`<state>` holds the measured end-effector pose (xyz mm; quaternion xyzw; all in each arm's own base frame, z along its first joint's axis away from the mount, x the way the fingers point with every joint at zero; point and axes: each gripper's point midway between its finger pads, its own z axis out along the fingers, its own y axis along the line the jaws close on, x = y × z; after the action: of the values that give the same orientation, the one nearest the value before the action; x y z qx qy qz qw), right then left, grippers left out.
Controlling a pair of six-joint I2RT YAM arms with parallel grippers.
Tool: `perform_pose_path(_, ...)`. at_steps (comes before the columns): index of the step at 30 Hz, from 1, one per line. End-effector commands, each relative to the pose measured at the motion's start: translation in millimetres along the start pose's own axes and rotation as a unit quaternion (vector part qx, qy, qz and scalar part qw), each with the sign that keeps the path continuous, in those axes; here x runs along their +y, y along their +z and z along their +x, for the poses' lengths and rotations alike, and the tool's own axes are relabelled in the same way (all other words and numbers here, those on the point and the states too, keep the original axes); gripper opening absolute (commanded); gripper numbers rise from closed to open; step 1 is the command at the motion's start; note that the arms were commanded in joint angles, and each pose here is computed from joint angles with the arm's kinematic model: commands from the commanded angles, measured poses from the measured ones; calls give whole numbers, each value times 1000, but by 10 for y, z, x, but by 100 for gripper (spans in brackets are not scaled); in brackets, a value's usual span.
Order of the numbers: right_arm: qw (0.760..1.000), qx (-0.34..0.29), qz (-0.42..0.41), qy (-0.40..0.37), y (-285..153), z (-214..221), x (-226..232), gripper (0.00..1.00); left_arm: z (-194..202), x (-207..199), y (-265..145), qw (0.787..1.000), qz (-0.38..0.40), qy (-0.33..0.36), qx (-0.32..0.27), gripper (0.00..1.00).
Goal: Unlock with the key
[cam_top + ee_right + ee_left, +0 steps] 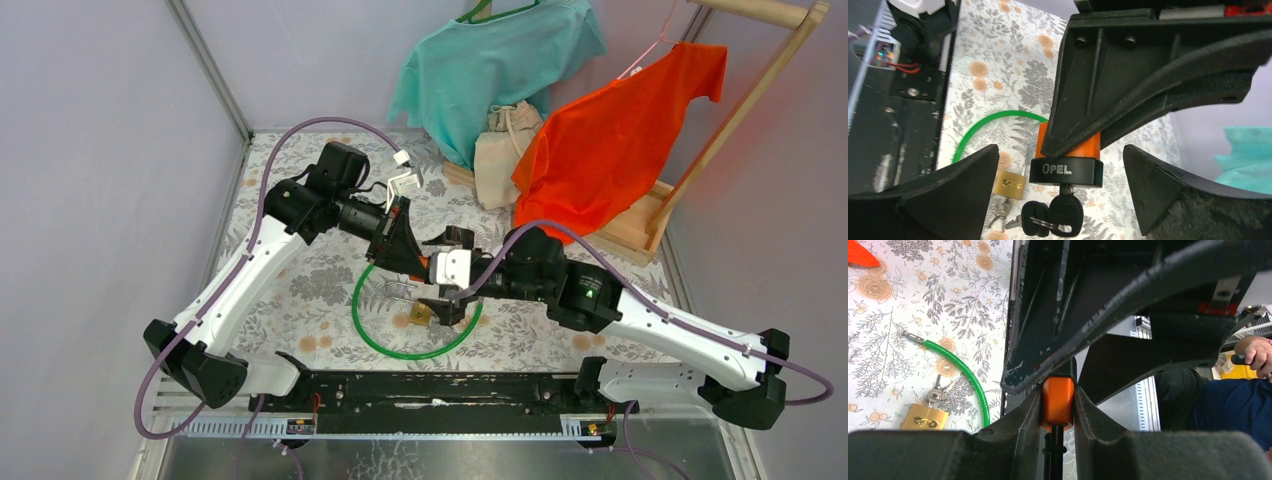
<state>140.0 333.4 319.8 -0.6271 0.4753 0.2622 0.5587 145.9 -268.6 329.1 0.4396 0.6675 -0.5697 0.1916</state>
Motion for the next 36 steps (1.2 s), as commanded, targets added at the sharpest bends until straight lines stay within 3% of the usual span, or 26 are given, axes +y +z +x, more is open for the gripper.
perform_pose_path(1,994,2,72,-85,-46,-241,-278,96,-130,-90,-28,999,25,6,-20,0)
perform_pose_path(7,986,12,121,-109,-75,-291,-402,59,-118,-94,-29,999,28,-4,-21,0)
perform_pose_path(11,984,-6,138,-112,-109,-375,-420,44,-103,-95,-28,999,29,-7,-20,2)
perform_pose_path(14,985,-8,140,-103,-108,-396,-417,30,-110,-67,-37,999,22,-8,-21,22)
perform_pose_path(16,986,-1,144,-89,-115,-366,-421,23,-99,-47,-70,1000,13,1,-20,54)
perform_pose_path(17,986,1,145,-82,-126,-351,-418,21,-83,-45,-98,1000,5,11,-16,61)
perform_pose_path(20,988,-4,150,-44,-185,-321,-382,19,6,-46,-213,996,-20,83,15,68)
perform_pose_path(22,988,-5,150,-29,-217,-260,-336,17,75,2,-279,988,-38,141,44,69)
perform_pose_path(26,991,-6,135,3,-216,-172,-216,17,233,60,-363,977,-57,186,83,67)
perform_pose_path(34,992,-23,109,54,-78,-190,-88,17,281,207,-349,968,-67,224,92,51)
perform_pose_path(36,992,-29,102,66,-37,-201,-56,17,244,227,-345,966,-70,233,87,43)
